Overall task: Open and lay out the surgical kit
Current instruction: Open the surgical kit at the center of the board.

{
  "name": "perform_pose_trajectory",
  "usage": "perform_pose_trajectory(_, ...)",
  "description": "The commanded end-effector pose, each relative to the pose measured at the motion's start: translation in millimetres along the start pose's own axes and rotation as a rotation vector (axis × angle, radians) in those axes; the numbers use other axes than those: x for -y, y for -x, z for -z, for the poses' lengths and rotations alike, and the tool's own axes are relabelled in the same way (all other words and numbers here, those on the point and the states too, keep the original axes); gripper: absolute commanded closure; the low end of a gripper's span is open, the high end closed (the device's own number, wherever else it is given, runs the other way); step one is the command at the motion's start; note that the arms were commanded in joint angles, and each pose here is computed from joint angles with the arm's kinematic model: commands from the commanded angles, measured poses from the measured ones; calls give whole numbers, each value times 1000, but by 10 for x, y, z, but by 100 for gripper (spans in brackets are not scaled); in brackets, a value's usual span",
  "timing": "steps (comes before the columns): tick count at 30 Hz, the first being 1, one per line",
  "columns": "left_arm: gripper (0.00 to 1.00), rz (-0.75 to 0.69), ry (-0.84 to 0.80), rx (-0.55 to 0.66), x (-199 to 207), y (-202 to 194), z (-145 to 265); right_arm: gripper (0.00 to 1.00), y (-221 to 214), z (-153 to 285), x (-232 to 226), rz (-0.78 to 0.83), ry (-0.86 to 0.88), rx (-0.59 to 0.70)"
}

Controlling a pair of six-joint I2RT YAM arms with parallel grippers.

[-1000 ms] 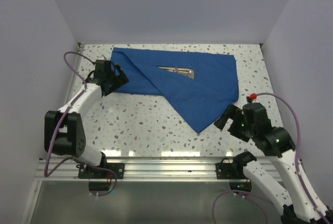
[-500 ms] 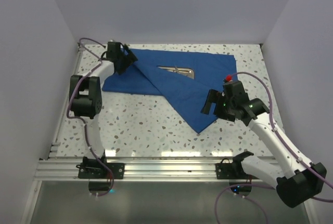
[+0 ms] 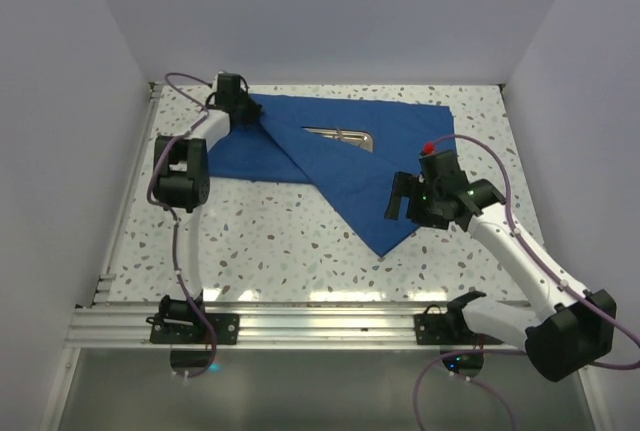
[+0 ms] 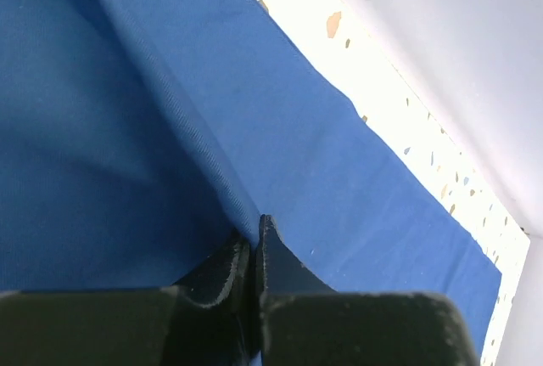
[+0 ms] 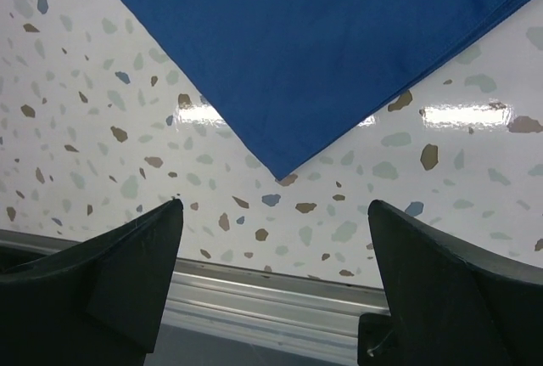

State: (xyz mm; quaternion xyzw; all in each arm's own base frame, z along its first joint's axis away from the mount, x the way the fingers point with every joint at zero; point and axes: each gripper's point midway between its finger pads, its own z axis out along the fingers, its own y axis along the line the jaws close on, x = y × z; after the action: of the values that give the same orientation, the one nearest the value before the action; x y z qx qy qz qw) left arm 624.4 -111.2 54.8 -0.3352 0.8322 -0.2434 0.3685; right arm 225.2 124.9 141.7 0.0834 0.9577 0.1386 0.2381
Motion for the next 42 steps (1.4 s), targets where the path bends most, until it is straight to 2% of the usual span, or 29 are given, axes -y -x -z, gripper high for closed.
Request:
perform_pose_trajectory(1, 100, -1, -128, 23, 478, 145, 173, 6, 96, -24, -143, 81, 60, 5)
perform_pose_trajectory(7, 100, -81, -113, 18, 462, 14, 605, 3, -272, -355, -263, 252, 76, -168)
perform_pose_trajectory(8, 100, -84, -83, -4, 319, -98, 619, 2, -303, -384, -304, 271, 86, -179)
perform_pose_trajectory(13, 100, -121, -57, -27, 157, -241, 815, 2, -509, -664, -421, 412, 31, -249)
perform_pose_trajectory(17, 100, -148, -53, -39, 117, -283, 957, 2, -668, -997, -328, 454, -60, -312)
perform_pose_trajectory(23, 100, -200, -58, -36, 189, -224, 1151, 8, -745, -1352, -141, 441, -170, -326)
perform_pose_trajectory(24, 100, -210, -55, -41, 186, -227, 1176, 11, -766, -1417, -118, 437, -182, -325)
perform_pose_trajectory(27, 100, -230, -57, -47, 208, -222, 1266, 50, -895, -1507, 1, 423, -206, -353)
perform_pose_trajectory(28, 100, -234, -63, -44, 232, -209, 1311, 71, -1001, -1534, 107, 423, -234, -385)
perform_pose_trajectory(30, 100, -244, -58, -48, 206, -227, 1357, 86, -1102, -1558, 179, 404, -247, -413)
perform_pose_trajectory(31, 100, -248, -66, -44, 235, -214, 1409, 100, -1131, -1554, 180, 409, -250, -420)
perform_pose_trajectory(36, 100, -279, -32, -63, 157, -248, 1617, 100, -1094, -1227, 138, 370, -275, -416)
perform_pose_trajectory(38, 100, -294, -17, -66, 129, -251, 1754, 100, -831, -926, 44, 353, -258, -307)
perform_pose_trajectory(40, 100, -307, 1, -84, 36, -324, 1918, 100, -675, -550, 51, 328, -285, -255)
perform_pose_trajectory(42, 100, -317, 21, -105, -61, -405, 2044, 100, -507, -94, 160, 289, -331, -169)
